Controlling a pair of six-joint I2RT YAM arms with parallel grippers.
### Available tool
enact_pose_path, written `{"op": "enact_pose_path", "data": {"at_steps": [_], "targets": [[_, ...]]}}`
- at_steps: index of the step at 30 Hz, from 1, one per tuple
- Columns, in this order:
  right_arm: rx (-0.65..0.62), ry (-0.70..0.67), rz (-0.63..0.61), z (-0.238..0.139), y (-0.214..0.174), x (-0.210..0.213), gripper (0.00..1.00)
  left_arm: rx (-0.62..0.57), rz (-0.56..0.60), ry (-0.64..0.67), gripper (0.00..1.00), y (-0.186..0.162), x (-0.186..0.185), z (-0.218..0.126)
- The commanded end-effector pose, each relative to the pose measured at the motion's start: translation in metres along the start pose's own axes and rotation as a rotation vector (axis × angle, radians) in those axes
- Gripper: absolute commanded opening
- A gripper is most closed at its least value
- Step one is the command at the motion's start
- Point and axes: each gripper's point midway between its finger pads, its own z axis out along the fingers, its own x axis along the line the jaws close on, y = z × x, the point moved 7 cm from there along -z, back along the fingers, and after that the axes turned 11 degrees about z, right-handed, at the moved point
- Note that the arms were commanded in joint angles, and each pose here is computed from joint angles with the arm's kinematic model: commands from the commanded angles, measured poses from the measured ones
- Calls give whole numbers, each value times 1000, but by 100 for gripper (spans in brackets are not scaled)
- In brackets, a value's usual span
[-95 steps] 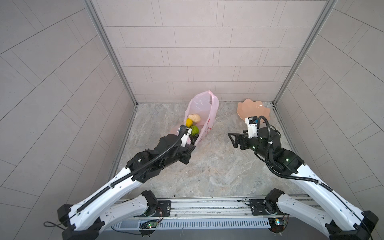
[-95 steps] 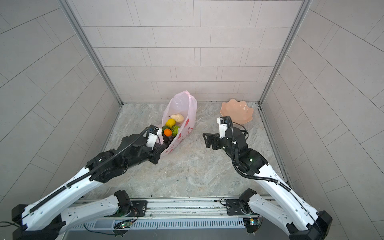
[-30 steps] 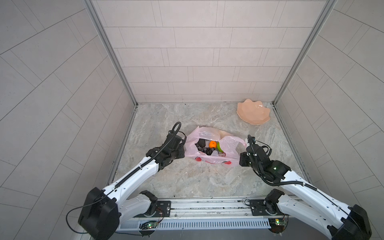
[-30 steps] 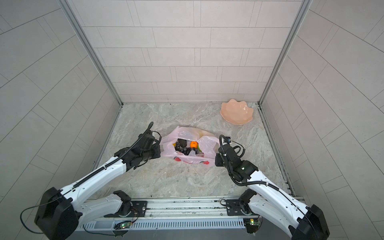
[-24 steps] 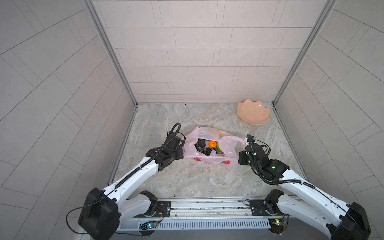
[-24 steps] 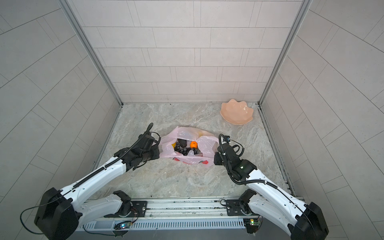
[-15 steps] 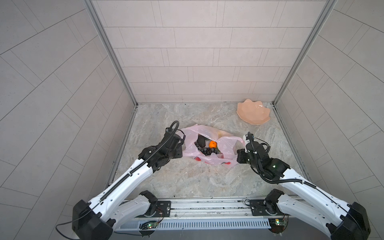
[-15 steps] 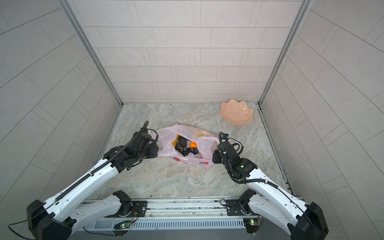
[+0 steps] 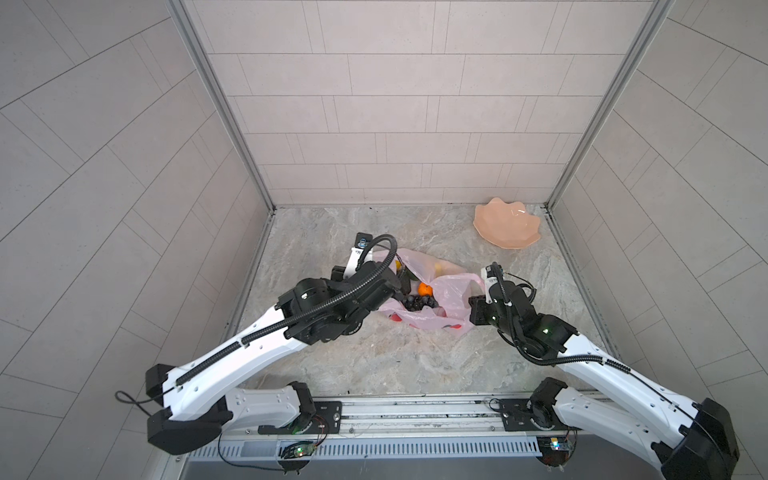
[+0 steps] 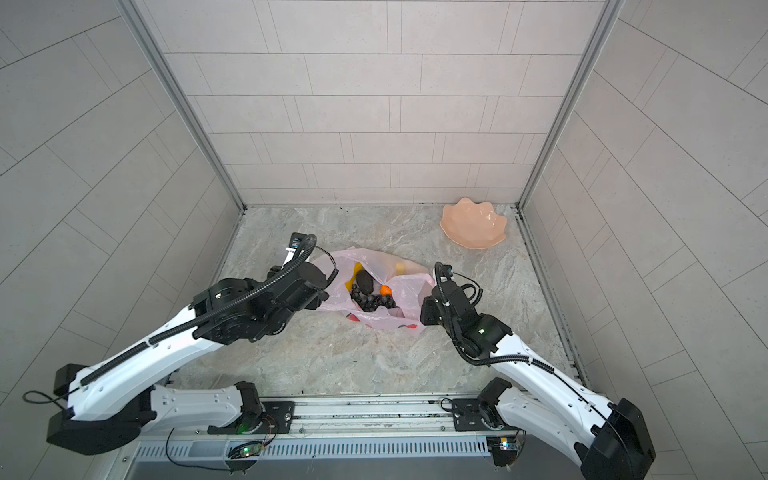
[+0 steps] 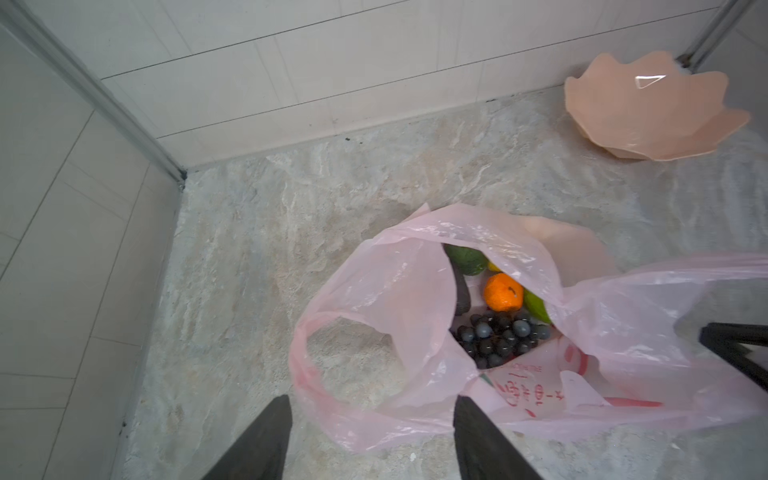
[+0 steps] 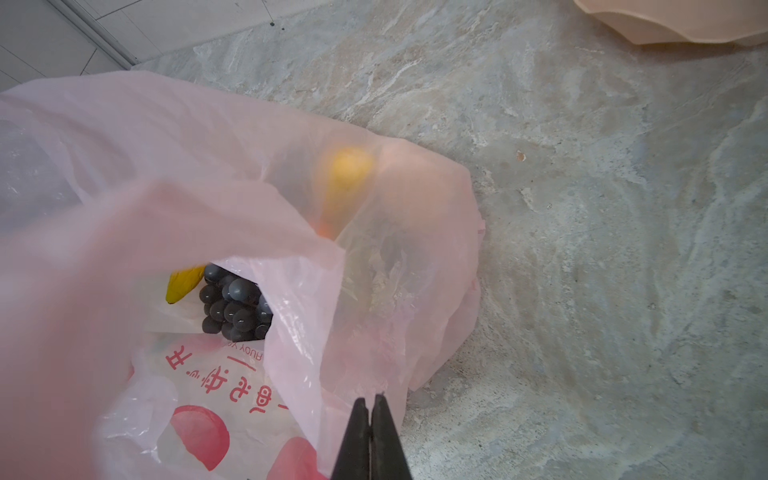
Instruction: Take the fake fruits out of the plastic bag
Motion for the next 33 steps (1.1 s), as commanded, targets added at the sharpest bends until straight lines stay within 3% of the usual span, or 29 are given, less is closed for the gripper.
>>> {"op": "enact_pose_path", "data": {"at_steps": [1,3,8,17,24,27,32,33], "targets": [[-36,26,-12,-10,9,6,1,-10,21,-72,67,14,-31,14],[-41,33,-11,-11,9,6,1,44,59,-59,68,14,-51,34],[-45,62,-4,-16,8,8,1,213,171,121,70,3,-81,89],[-50,73,-27,-22,7,7,1,386,249,268,72,-22,-86,152],[-60,65,-36,-23,9,6,1,445,230,286,72,-41,-75,181],[-70,45,-28,-23,9,3,1,472,201,248,62,-48,-73,193],[-98,-10,-39,-23,12,-4,1,494,160,210,19,-53,-62,201],[-107,-27,-41,-23,13,-6,1,482,144,187,15,-53,-60,200]]}}
